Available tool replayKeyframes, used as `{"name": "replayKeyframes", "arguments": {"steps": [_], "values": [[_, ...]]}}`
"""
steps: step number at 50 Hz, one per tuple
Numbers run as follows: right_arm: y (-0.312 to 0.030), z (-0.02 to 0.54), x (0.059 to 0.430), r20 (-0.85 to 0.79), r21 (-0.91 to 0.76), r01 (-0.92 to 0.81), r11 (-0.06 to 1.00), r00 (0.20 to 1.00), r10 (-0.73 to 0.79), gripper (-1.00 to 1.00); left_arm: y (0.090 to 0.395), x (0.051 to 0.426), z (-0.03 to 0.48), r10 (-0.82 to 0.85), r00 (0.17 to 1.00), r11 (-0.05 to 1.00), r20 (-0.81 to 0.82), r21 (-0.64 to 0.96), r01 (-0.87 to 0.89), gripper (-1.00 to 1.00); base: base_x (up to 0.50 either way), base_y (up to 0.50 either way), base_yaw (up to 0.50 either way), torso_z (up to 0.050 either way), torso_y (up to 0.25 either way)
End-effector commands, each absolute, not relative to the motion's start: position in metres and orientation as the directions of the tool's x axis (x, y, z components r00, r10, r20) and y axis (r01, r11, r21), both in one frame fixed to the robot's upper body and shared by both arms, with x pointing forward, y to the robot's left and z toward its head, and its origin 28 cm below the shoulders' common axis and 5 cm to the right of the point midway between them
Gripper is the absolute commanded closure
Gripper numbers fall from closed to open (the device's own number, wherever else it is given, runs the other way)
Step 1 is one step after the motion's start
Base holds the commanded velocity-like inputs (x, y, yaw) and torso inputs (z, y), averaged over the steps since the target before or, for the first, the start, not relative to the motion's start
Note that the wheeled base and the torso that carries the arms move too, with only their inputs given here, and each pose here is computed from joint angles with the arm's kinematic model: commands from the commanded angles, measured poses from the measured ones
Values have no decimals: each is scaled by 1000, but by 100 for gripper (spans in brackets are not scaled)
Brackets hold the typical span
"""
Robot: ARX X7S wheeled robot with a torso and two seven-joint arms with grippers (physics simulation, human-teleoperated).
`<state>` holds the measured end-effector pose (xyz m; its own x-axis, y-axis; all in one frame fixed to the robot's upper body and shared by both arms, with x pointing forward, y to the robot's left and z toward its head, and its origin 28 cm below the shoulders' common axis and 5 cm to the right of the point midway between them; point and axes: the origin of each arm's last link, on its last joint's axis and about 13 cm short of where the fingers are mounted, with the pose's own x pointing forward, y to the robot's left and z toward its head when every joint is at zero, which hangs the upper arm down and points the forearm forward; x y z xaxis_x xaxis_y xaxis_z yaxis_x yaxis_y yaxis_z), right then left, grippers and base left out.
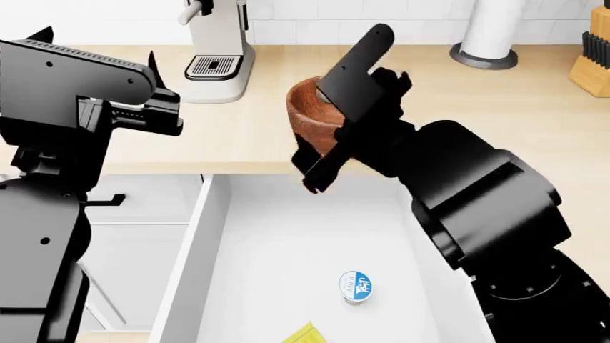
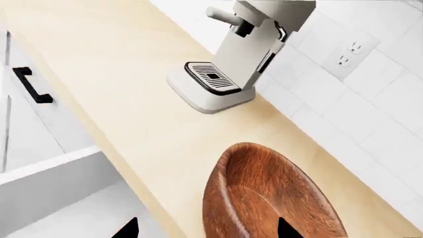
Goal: Place the bar in the bowl and close the drawer.
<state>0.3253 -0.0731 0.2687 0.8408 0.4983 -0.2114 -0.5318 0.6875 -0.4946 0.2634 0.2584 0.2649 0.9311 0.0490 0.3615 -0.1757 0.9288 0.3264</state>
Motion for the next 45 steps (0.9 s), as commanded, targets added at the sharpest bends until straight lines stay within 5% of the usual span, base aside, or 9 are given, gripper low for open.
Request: {"name": "replayKeyframes", "arguments": {"steps": [1, 26, 45], "values": [[-74, 270, 313, -515, -449, -759, 472, 651, 558, -100, 261, 261, 266, 63, 930, 924, 361, 332, -191, -100, 0, 0, 0, 0, 0], [-65, 231, 300, -817, -18, -894, 448, 272, 509, -100, 262, 258, 261, 76, 933, 927, 353, 320, -196, -100, 0, 0, 0, 0, 0], [-52, 198, 288, -862, 9, -860, 510, 251, 440, -100, 265, 260, 253, 84, 939, 929, 335, 314, -195, -100, 0, 0, 0, 0, 0]]}}
